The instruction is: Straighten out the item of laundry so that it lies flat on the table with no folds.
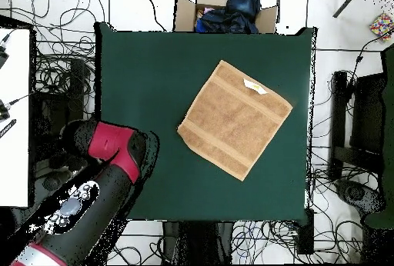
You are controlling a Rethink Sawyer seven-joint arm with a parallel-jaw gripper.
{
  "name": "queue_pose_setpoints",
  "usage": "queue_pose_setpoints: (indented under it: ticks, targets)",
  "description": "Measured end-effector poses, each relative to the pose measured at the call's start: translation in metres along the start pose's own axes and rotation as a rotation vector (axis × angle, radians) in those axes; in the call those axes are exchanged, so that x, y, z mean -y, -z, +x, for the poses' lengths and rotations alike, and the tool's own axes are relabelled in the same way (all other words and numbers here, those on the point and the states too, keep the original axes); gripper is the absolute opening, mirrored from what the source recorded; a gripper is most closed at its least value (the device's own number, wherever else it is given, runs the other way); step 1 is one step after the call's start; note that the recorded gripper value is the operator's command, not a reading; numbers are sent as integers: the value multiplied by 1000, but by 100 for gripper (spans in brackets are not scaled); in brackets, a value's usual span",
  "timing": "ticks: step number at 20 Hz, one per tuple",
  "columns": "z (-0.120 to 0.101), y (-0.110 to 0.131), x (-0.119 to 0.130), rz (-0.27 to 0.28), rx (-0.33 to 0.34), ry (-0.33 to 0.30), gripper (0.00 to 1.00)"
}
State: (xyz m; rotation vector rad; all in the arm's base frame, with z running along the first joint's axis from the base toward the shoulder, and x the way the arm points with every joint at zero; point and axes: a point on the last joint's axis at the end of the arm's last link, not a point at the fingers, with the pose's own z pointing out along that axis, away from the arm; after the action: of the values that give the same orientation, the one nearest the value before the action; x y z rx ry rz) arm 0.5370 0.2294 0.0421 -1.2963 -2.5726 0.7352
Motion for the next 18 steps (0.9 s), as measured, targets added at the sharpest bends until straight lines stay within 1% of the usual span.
queue_pose_setpoints:
  ticks: [1,4,5,7,8,12,13,15,18]
  targets:
    - [1,1,-1,3,2,-14,0]
    - [0,4,-6,6,38,-98,0]
    - [-5,6,-11,5,70,-160,0]
    - [-9,6,-13,5,85,-184,0]
    - [-22,8,-20,10,150,-243,0]
    - [-40,9,-26,23,246,-286,0]
    - [-51,10,-29,37,315,-297,0]
    - [-62,10,-32,53,377,-294,0]
    - [-71,8,-34,69,420,-287,0]
